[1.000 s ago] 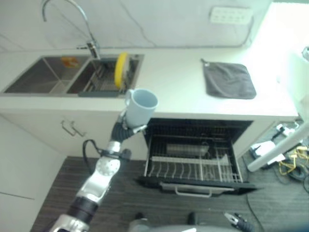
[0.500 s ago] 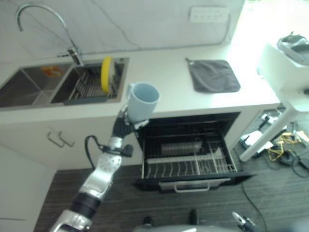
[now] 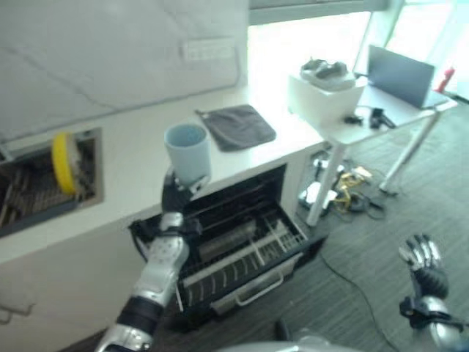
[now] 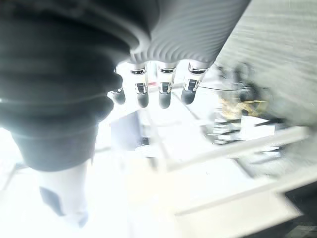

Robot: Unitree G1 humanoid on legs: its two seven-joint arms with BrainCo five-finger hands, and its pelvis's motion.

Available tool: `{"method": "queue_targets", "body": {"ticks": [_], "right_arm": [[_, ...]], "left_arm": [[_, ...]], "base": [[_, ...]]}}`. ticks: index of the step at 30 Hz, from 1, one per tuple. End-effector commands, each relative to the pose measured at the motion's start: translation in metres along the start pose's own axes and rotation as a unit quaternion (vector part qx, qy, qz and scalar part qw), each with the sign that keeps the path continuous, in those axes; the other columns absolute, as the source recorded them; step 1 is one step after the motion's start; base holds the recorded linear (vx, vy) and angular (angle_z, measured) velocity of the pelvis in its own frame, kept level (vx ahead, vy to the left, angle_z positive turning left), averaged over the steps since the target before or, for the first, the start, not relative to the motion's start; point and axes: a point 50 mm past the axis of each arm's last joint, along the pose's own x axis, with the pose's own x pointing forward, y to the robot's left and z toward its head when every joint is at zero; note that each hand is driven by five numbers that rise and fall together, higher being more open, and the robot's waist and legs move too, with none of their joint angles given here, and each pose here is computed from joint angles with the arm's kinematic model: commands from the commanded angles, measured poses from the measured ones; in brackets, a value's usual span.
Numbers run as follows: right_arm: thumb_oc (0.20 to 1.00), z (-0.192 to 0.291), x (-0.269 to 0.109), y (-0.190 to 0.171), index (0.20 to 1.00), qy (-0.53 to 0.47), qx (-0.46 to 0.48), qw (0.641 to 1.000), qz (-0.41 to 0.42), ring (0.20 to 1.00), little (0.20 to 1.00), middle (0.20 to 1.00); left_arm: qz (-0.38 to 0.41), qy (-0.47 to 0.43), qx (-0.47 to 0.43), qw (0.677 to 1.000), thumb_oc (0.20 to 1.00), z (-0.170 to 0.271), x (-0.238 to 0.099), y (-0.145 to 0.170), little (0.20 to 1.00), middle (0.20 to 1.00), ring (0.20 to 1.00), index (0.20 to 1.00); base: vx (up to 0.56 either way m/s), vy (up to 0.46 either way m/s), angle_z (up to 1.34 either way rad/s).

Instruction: Place the dishes in the dishwasher.

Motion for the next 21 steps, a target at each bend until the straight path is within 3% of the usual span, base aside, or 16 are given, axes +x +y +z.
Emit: {"method": "queue_targets", "body": {"ticks": [1, 10, 14, 21], "right_arm": [[1.0, 0.029, 0.018, 0.009, 1.0, -0.079, -0.04, 0.994, 0.06, 1.0, 1.0, 1.0], [1.0, 0.079, 0.03, 0.1, 1.0, -0.16, 0.032, 0.938, 0.307, 1.0, 1.0, 1.0], [1.0, 0.081, 0.035, 0.139, 1.0, -0.159, 0.042, 0.914, 0.37, 1.0, 1.0, 1.0], [1.0, 0.085, 0.039, 0.184, 1.0, -0.158, 0.056, 0.891, 0.422, 1.0, 1.0, 1.0]], "left_arm": [[0.103, -0.095, 0.029, 0.99, 0.2, 0.023, 0.015, 0.023, 0.2, 0.2, 0.2, 0.2], [0.186, -0.18, 0.104, 0.96, 0.2, 0.04, 0.019, 0.002, 0.2, 0.2, 0.2, 0.2], [0.173, -0.245, 0.162, 0.94, 0.2, 0.049, 0.017, -0.015, 0.2, 0.2, 0.2, 0.2], [0.12, -0.275, 0.188, 0.935, 0.2, 0.055, 0.014, -0.034, 0.2, 0.2, 0.2, 0.2]], "base": [[-0.01, 0.062, -0.45], [0.0, 0.023, -0.11], [0.0, -0.006, 0.09], [0.03, -0.014, 0.32]]}}
